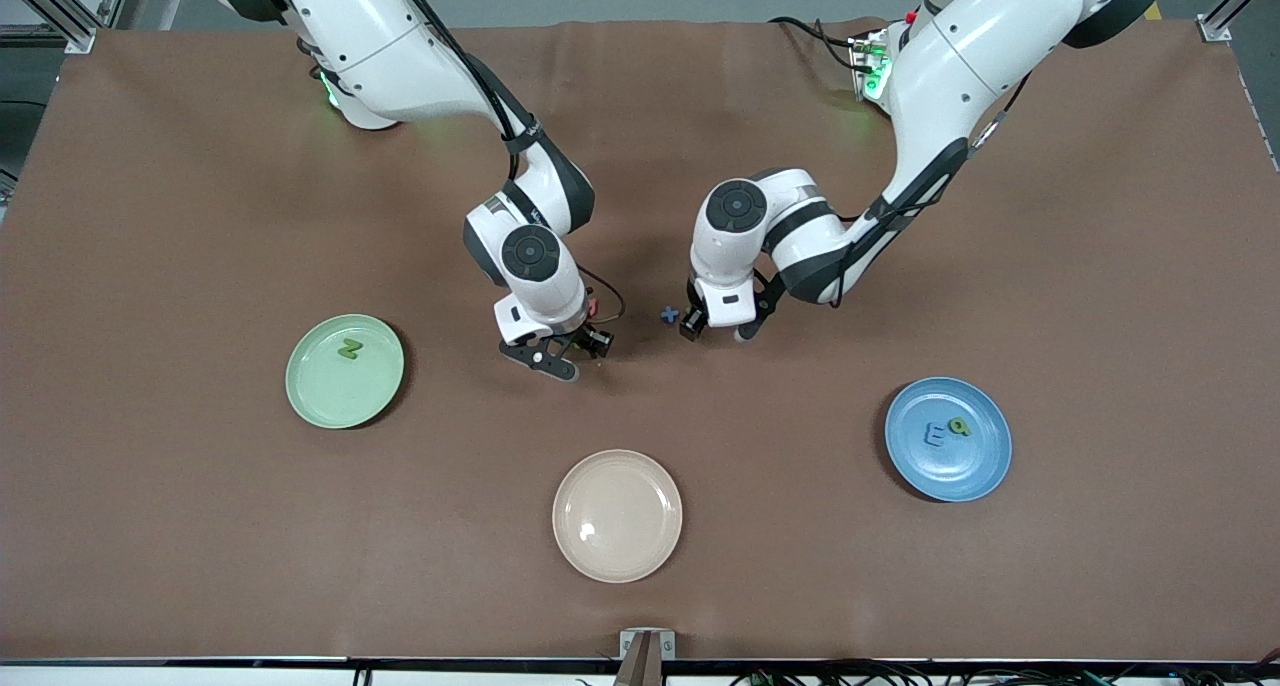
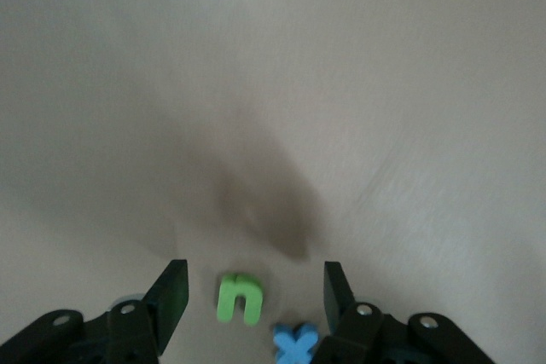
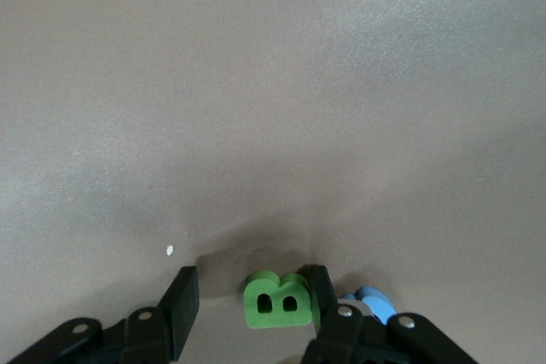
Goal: Sort upper and lower case letters into plates
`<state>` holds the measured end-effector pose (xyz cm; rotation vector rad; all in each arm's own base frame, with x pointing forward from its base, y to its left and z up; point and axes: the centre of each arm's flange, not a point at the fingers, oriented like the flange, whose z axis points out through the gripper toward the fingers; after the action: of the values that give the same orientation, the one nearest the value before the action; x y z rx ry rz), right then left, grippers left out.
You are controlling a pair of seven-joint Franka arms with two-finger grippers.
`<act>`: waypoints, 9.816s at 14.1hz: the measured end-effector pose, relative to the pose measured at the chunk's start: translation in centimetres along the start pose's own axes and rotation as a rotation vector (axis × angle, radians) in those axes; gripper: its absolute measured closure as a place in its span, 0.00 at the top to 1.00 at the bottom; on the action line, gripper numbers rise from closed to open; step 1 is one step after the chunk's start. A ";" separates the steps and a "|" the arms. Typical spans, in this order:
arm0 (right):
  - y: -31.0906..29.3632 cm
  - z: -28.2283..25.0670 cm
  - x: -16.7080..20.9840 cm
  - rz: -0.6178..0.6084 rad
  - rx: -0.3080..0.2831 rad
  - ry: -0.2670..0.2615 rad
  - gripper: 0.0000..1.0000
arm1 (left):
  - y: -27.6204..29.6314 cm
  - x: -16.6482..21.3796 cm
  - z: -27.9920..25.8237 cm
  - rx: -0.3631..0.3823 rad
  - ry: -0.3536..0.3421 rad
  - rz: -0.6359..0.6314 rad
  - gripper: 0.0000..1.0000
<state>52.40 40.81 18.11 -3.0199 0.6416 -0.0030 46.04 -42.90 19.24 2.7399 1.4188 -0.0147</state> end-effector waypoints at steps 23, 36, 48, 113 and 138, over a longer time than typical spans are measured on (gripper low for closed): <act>6.9 -5.5 10.7 -0.010 -0.075 -0.014 0.35 | 1.7 3.5 -0.9 -0.012 0.022 0.019 0.26; 29.0 -4.3 21.7 -0.195 -0.072 -0.054 0.35 | -1.0 32.2 -7.7 0.073 0.144 0.381 0.26; 29.2 -2.7 19.6 -0.208 -0.076 -0.081 0.50 | -2.0 35.5 -6.2 0.078 0.111 0.408 0.82; 11.6 -4.0 10.0 0.101 -0.101 -0.057 0.34 | -1.0 37.7 -6.1 0.034 0.067 0.410 0.37; 36.2 -3.3 24.2 -0.207 -0.052 -0.086 0.61 | 0.3 40.0 -16.3 0.137 0.137 0.764 0.99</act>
<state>59.79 -2.23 19.27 -3.1006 0.3260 0.1366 69.09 -9.51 34.17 3.2488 0.3136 0.1136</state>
